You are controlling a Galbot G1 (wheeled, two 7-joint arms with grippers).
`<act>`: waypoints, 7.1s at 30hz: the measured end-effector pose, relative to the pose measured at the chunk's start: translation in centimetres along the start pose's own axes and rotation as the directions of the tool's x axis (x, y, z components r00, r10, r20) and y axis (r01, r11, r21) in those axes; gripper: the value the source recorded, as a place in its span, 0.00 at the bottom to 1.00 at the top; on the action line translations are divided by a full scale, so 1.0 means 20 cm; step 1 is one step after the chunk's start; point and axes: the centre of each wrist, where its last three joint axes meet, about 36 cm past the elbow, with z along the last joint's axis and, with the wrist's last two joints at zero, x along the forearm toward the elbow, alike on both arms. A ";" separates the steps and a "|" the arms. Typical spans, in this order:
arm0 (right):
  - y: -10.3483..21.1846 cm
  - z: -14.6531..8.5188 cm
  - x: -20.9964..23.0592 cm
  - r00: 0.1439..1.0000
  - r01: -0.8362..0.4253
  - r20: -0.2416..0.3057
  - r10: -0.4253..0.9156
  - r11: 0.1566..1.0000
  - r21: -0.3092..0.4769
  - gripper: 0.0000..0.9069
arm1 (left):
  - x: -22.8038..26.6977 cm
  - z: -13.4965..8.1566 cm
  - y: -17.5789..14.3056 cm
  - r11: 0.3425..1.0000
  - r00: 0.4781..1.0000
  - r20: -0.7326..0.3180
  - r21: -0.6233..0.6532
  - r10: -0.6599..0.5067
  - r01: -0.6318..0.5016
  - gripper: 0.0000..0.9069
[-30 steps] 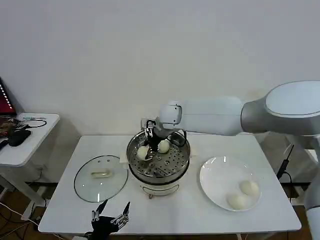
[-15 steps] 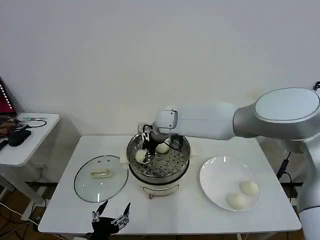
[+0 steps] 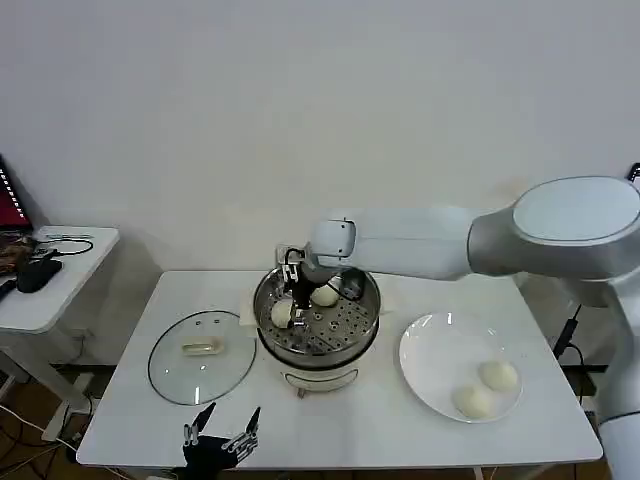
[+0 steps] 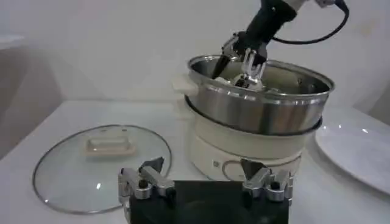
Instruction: Take steamed baozi put them in steamer then cover it.
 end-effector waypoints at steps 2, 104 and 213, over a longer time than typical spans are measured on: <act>0.00 0.02 0.04 1.000 -0.003 0.004 0.003 1.000 0.004 1.00 | 0.00 0.00 0.00 1.000 1.000 0.003 0.003 -0.004 0.004 1.00; 0.96 1.74 0.44 0.963 0.197 -0.188 -0.195 0.980 -0.009 1.00 | 0.02 0.03 0.05 0.998 0.998 -0.024 0.023 -0.066 0.067 1.00; 0.04 0.44 0.65 0.986 -0.058 0.135 -0.103 0.540 0.839 0.70 | 0.10 0.00 -0.02 0.999 0.999 -0.025 0.023 -0.031 0.032 1.00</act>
